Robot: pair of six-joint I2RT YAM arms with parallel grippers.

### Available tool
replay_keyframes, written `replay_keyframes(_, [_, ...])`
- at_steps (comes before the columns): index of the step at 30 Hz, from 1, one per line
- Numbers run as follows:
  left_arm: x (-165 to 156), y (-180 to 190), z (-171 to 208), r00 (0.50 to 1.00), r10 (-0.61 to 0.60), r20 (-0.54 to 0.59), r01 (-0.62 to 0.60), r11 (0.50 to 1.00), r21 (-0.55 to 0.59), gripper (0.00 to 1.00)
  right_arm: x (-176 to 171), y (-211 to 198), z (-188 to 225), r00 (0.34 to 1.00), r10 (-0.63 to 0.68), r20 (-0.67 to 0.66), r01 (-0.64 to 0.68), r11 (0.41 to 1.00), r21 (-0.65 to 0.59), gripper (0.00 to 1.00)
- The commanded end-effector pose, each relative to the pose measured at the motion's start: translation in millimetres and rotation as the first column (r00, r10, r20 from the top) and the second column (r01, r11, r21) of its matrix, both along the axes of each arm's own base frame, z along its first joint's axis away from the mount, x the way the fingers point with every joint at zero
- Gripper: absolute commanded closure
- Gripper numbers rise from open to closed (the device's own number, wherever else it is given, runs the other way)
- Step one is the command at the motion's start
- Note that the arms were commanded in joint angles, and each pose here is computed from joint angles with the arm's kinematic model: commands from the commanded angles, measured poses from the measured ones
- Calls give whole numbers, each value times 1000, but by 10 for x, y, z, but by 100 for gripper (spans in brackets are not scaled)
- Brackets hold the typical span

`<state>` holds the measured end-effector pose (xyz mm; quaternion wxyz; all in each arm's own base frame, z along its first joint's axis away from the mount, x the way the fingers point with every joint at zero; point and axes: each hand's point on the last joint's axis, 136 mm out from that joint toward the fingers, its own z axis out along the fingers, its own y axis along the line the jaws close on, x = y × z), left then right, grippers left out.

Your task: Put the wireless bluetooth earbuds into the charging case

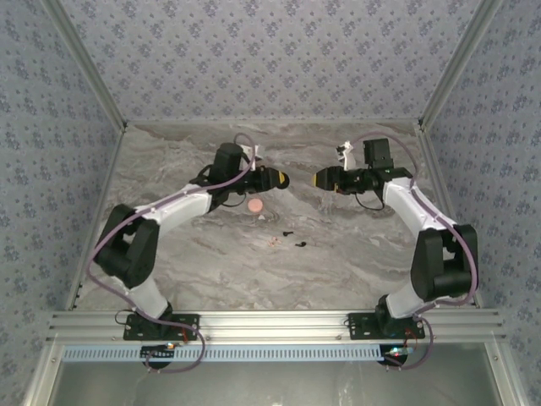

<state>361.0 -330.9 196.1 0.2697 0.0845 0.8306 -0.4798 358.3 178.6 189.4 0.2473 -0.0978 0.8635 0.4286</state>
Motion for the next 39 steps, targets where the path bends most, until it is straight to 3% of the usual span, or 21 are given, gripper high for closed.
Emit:
replay_keyframes(1, [-236,2,377,981,-143,129,151,987,-58,78,-179,223,363,987,131,90,-139,986,94,47])
replay_keyframes(6, [-478,70,756,945,-208,254,235,969,-80,78,-337,476,709,953,241,184,-270,950,157,47])
replay_keyframes(13, [-706,152,1042,908,-239,345,290,951,-106,78,-437,655,906,920,304,247,-352,919,180,48])
replay_keyframes(21, [-739,156,1079,908,-242,343,298,947,-120,78,-594,841,1175,867,376,327,-447,877,177,50])
replay_keyframes(39, [-805,148,1157,893,-259,368,327,935,-135,78,-680,957,1197,840,429,333,-501,848,173,61])
